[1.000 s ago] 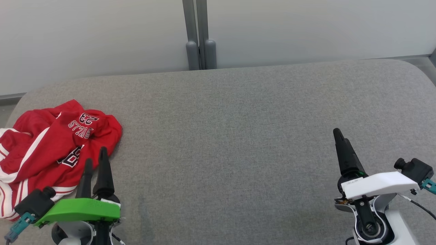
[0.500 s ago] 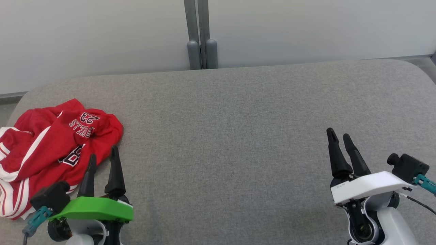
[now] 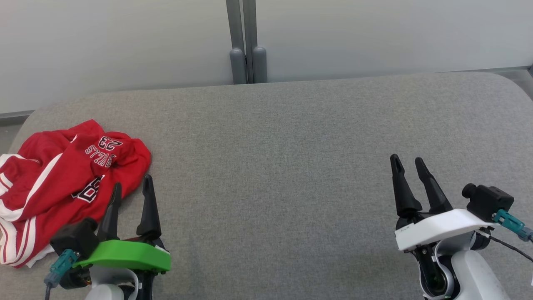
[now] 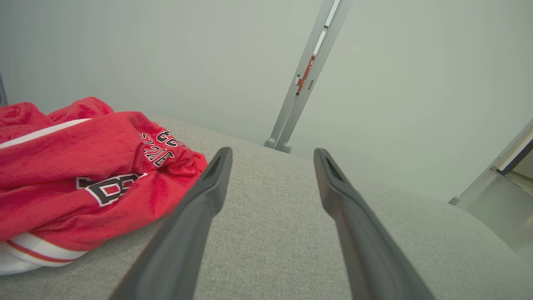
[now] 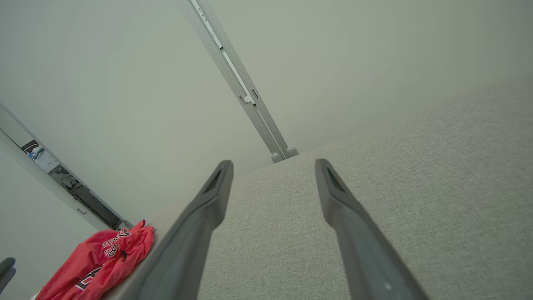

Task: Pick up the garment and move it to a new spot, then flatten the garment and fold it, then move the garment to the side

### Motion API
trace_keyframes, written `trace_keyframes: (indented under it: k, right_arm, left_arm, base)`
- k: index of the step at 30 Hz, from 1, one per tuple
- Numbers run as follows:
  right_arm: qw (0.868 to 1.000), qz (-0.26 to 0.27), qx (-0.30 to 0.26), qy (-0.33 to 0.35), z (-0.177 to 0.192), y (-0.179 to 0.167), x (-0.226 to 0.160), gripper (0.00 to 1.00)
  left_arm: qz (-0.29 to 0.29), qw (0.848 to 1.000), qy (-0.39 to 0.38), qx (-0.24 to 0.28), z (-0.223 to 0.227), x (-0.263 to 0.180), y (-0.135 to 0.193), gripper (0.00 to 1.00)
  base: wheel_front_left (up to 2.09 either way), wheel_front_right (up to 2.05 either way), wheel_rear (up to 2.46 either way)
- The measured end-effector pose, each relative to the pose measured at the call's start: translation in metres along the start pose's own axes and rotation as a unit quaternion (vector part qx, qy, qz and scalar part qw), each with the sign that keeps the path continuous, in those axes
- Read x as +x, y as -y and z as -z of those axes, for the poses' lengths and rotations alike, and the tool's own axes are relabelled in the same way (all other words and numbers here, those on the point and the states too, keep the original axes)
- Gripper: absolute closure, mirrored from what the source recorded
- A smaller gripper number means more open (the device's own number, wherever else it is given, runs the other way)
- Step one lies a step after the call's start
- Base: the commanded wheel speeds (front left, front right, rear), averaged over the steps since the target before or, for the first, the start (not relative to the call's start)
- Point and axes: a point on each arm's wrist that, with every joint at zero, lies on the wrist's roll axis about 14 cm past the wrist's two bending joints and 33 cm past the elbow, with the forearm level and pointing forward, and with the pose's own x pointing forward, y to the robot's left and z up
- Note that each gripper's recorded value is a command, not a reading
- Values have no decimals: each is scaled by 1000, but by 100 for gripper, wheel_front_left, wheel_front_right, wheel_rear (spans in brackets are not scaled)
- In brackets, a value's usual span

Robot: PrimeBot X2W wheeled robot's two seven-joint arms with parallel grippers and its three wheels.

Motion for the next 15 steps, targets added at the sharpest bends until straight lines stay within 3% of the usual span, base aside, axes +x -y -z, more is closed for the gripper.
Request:
trace_keyframes:
  k: [15]
  right_arm:
    - [998,-25,-58,6,1,-12,2,0]
  left_arm:
    - [19,997,8,70,0,0,8,0]
  base:
    - [0,0,0]
